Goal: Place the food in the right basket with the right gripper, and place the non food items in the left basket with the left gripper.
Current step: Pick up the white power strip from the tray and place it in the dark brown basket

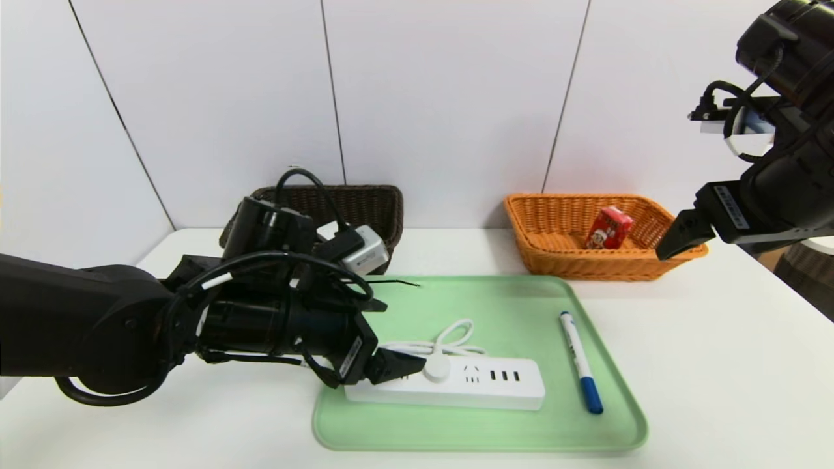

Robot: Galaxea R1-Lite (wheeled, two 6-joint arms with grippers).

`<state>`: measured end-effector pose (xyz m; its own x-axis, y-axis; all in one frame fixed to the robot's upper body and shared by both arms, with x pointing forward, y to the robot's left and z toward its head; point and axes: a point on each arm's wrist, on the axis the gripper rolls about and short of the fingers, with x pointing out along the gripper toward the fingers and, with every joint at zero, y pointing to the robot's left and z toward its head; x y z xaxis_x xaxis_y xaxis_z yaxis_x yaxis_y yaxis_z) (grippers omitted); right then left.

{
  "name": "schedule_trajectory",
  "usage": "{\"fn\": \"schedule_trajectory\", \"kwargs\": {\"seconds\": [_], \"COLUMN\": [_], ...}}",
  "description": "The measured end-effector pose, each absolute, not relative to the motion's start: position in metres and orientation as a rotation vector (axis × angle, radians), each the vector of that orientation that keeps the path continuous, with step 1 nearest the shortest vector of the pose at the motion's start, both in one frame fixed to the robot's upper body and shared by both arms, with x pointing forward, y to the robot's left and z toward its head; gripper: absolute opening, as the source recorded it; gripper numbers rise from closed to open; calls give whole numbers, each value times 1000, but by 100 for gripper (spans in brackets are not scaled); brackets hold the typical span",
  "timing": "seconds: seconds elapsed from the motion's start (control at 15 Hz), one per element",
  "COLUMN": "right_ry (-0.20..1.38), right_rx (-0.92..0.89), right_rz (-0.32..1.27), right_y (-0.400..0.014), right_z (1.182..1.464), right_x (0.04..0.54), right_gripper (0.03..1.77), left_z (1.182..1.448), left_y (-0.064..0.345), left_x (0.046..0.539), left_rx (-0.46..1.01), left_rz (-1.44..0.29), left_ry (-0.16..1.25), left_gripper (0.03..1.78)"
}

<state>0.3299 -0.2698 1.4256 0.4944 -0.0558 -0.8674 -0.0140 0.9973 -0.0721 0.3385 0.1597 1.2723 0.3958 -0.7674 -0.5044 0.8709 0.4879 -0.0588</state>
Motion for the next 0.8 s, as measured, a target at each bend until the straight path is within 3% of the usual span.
{"fn": "schedule_trajectory", "kwargs": {"seconds": [0.8], "right_ry": [1029], "right_rx": [-65], "right_rz": [-25], "right_y": [-268], "right_z": [1425], "right_x": [337], "right_gripper": [170], "left_z": [1244], "left_y": [160], "left_x": [361], "left_rx": [226], "left_rz": [-1013], "left_ry": [567], "left_gripper": [169]}}
